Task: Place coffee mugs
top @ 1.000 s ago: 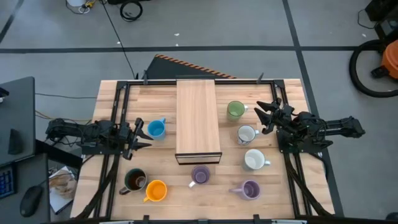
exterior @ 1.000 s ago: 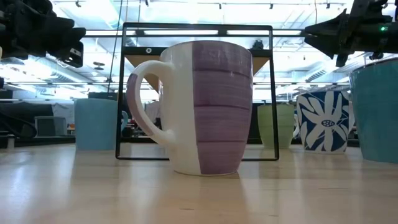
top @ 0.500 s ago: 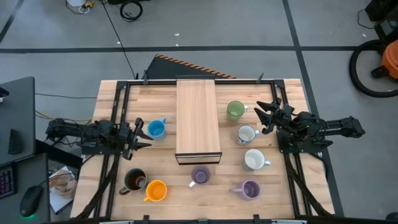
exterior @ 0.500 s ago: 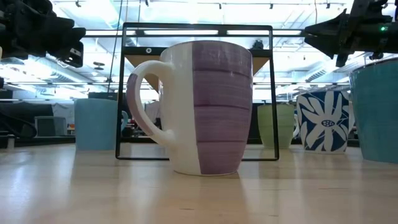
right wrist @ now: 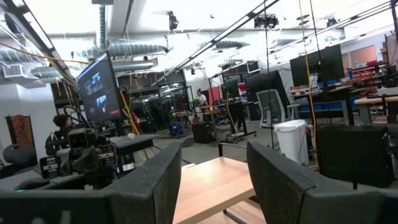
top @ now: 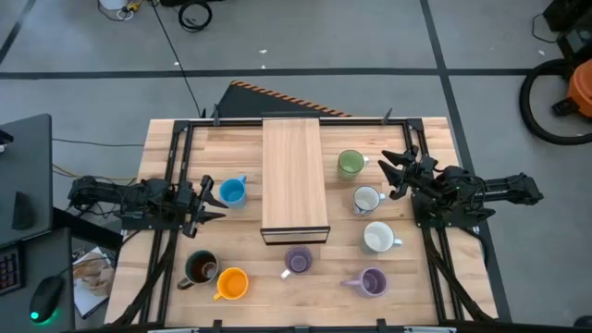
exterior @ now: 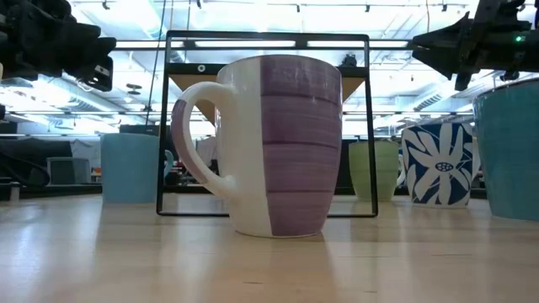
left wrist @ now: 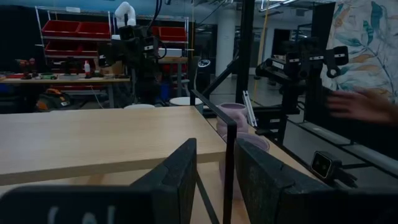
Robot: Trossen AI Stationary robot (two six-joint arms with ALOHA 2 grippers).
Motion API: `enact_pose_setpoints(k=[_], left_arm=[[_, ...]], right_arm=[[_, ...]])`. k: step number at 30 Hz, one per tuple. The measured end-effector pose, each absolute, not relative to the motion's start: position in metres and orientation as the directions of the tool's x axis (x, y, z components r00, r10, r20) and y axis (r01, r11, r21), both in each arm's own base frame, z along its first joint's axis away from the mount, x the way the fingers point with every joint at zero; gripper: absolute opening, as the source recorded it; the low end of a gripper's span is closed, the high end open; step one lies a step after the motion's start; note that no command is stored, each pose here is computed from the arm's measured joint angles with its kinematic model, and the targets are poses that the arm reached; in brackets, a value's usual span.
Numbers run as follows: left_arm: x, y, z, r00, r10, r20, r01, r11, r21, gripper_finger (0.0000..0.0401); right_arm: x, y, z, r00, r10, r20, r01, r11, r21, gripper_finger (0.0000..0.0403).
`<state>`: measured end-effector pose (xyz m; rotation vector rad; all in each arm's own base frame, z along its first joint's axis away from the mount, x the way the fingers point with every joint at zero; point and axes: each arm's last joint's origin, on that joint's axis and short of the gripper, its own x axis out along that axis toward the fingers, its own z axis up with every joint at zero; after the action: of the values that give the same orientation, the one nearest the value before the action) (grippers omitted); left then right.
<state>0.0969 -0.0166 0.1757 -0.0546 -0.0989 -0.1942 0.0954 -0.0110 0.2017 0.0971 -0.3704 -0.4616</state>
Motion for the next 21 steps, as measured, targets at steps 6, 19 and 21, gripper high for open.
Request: enact_pose_setpoints(k=[6,19,21], left_arm=[[0.095,-0.016,0.188,0.959,-0.17,0.227,0.195,0.976,-0.092,0.0114],[0.087,-0.014,0.21,0.877,-0.146,0.458,0.227,0.965,-0.128,0.0114],[0.087,-0.013,0.211,0.878,-0.117,0.464,0.203,0.969,-0.14,0.0114]], right_arm=[[0.095,-0.011,0.202,0.829,-0.452,0.331,0.415,0.892,0.179,0.0187],[0.081,-0.012,0.227,0.691,-0.446,0.569,0.348,0.895,0.278,0.0187],[0.08,-0.011,0.228,0.69,-0.428,0.583,0.331,0.904,0.271,0.0187]])
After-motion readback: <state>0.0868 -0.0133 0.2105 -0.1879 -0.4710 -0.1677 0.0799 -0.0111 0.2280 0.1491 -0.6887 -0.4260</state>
